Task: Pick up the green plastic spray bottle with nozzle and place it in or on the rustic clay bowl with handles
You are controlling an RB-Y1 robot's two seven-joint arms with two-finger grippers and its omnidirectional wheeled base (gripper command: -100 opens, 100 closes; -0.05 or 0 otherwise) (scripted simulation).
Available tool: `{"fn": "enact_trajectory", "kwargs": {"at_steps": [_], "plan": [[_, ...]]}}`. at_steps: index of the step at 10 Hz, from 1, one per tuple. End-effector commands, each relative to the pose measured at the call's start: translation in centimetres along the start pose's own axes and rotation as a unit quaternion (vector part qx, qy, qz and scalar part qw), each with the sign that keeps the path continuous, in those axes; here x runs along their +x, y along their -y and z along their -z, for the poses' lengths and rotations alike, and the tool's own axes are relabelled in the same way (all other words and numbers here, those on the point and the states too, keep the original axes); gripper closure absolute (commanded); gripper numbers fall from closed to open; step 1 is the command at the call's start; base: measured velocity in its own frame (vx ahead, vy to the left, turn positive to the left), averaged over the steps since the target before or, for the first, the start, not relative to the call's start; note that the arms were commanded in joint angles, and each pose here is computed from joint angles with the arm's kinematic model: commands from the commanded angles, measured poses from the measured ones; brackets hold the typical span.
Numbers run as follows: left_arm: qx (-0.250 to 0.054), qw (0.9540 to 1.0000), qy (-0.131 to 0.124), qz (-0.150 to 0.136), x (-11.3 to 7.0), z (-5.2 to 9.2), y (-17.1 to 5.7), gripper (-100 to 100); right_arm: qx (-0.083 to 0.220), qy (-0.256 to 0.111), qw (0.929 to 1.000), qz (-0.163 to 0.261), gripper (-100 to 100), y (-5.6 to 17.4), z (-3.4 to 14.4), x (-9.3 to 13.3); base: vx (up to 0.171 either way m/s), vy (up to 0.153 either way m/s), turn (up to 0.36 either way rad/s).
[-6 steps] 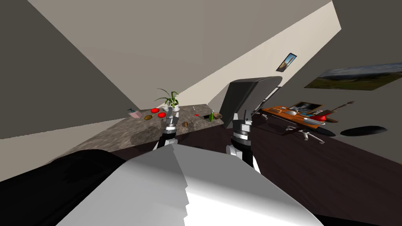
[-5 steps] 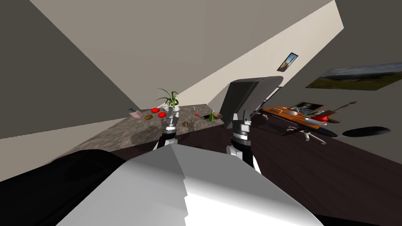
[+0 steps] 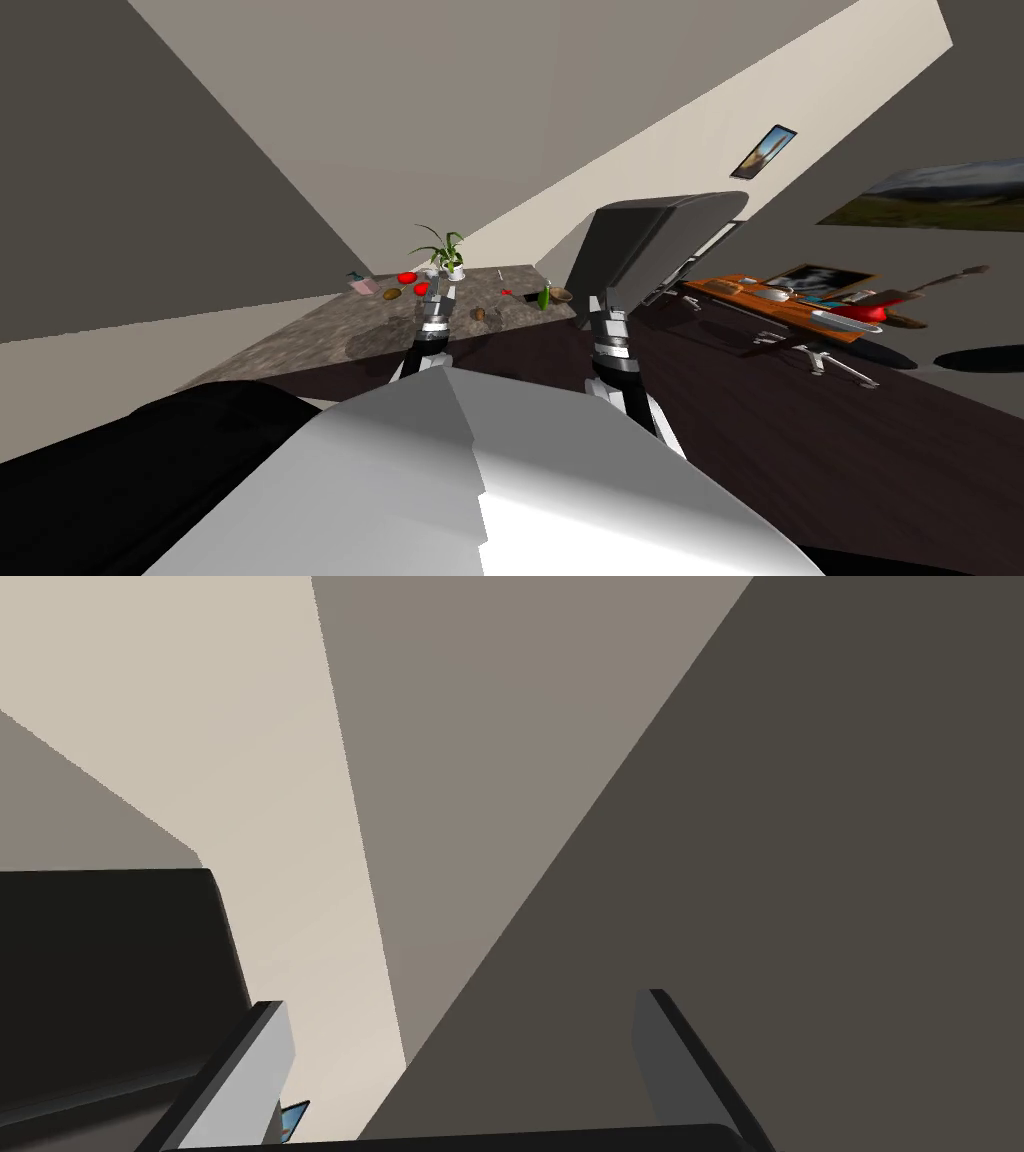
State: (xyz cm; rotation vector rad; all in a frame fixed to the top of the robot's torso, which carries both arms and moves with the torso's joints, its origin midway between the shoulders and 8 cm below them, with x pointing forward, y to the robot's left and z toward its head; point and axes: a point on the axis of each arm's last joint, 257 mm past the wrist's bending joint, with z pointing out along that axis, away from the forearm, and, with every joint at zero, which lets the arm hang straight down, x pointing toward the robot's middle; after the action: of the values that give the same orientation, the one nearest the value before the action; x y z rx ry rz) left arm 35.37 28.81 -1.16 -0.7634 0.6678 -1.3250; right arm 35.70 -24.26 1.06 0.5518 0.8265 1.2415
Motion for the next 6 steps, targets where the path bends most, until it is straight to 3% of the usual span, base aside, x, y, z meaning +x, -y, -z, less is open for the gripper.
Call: {"fn": "enact_trajectory", "kwargs": {"at_steps": [1, 3, 4, 6], "plan": [[0.000, 1.0000, 0.000, 0.000, 0.0, 0.0, 0.0, 0, 0.025, -0.021, 0.9992, 0.023, -100, 1.8, 0.6, 0.2, -0.044, 0.022, 0.144], [0.000, 1.0000, 0.000, 0.000, 0.0, 0.0, 0.0, 0, 0.058, -0.048, 0.9956, 0.055, -100, 4.2, 1.6, 0.2, -0.044, 0.018, 0.147], [0.000, 1.0000, 0.000, 0.000, 0.0, 0.0, 0.0, 0, 0.058, -0.052, 0.9953, 0.057, -100, 4.2, 1.6, 0.3, -0.037, 0.013, 0.068], [0.000, 1.0000, 0.000, 0.000, 0.0, 0.0, 0.0, 0, 0.094, -0.080, 0.9880, 0.093, -100, 6.9, 2.8, 0.0, -0.038, 0.020, 0.159]]}}
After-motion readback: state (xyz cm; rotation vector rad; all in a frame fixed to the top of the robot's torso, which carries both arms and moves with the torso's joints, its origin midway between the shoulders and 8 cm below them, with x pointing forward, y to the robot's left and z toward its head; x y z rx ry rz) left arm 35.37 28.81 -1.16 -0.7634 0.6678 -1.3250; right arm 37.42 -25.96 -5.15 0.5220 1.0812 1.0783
